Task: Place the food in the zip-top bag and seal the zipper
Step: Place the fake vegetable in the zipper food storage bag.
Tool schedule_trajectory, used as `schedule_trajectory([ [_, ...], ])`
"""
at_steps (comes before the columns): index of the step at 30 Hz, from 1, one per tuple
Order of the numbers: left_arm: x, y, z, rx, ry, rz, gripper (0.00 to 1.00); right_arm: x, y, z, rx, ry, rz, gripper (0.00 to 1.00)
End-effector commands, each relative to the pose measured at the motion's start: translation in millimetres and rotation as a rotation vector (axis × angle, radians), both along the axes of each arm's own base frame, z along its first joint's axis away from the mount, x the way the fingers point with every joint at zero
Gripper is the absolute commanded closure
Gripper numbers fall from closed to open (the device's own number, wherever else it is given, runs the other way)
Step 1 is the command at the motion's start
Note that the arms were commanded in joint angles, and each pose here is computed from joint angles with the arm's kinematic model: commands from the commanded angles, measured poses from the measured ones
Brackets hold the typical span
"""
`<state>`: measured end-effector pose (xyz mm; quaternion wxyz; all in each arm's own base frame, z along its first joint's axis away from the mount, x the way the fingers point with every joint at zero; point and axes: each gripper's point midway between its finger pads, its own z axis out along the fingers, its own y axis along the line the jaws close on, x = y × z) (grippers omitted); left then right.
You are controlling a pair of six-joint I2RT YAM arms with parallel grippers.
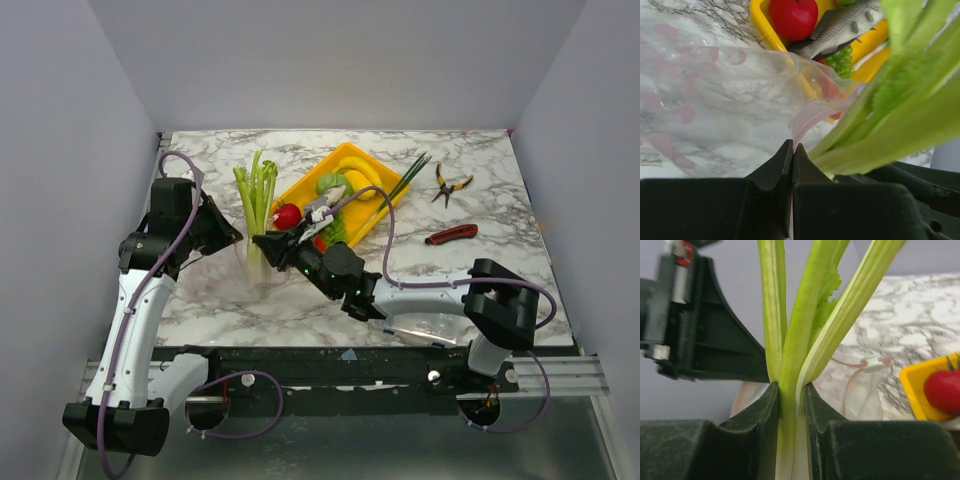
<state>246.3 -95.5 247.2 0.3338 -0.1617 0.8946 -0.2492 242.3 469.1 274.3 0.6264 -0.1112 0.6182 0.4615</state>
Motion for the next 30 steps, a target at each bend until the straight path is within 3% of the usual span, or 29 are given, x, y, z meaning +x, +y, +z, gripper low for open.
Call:
schedule_trajectory([
  [1,13,10,17,0.034,-0.077,0.046,1.00,5,-3,-26,-0.106,0.148,-0.050,1.00],
  [10,27,13,2,0.069,-0.078,0.037,1.00,12,-10,-44,-0.199,0.237,-0.127,1.00],
  [21,25,8,11,0.060,-0.160,0.000,1.00,18,1,-69,-0.158,0.473,-0.233,1.00],
  [26,21,-2,6,0.014,-0.153,-0.040,1.00,18,-3,-45,-0.054,0.401,-0.255,1.00],
  [30,18,-3,-2,0.012,-0.122,-0.053,1.00,19,-5,-7,0.025,0.212,-0.229,0.99],
])
